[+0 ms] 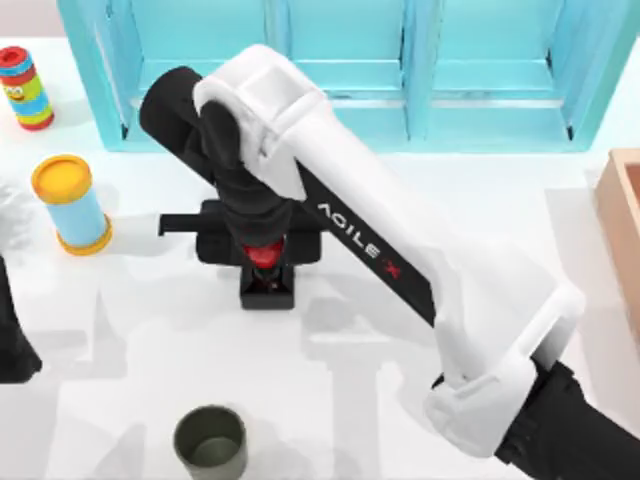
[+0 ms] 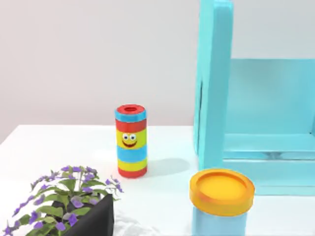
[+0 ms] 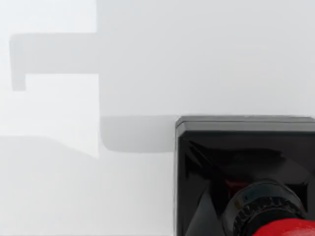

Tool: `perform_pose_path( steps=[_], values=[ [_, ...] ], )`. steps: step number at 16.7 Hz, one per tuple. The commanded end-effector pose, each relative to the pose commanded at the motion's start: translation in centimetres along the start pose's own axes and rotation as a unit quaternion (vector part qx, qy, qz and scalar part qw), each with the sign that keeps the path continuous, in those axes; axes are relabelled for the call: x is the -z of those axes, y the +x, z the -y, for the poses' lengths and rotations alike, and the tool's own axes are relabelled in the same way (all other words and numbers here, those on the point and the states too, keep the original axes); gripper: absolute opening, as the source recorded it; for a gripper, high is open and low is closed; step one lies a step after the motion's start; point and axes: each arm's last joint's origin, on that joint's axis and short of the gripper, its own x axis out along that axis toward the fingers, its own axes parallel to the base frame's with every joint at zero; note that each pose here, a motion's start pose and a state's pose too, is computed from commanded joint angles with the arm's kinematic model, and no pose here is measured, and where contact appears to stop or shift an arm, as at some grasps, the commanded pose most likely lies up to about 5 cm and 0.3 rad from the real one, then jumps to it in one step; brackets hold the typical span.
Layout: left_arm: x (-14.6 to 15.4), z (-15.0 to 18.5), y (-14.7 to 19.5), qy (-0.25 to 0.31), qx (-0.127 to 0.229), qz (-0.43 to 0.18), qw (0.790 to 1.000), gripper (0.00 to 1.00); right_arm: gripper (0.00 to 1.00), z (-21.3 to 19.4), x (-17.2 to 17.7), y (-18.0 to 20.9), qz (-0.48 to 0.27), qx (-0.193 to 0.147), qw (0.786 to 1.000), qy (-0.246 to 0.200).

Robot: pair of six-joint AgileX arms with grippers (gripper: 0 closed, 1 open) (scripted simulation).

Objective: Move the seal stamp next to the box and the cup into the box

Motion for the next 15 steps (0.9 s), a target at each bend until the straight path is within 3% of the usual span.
perform_pose_path(
  steps=[5,15],
  values=[
    [0.0,0.0,0.0,0.000,0.000,0.000,1.000,1.00,0.00,-0.2,-0.1,-0.6,0.004,-0.005,1.000,-0.004],
    [0.0,0.0,0.0,0.000,0.000,0.000,1.000,1.00,0.00,1.9,-3.2,-5.9,0.016,-0.017,1.000,0.001]
  ],
)
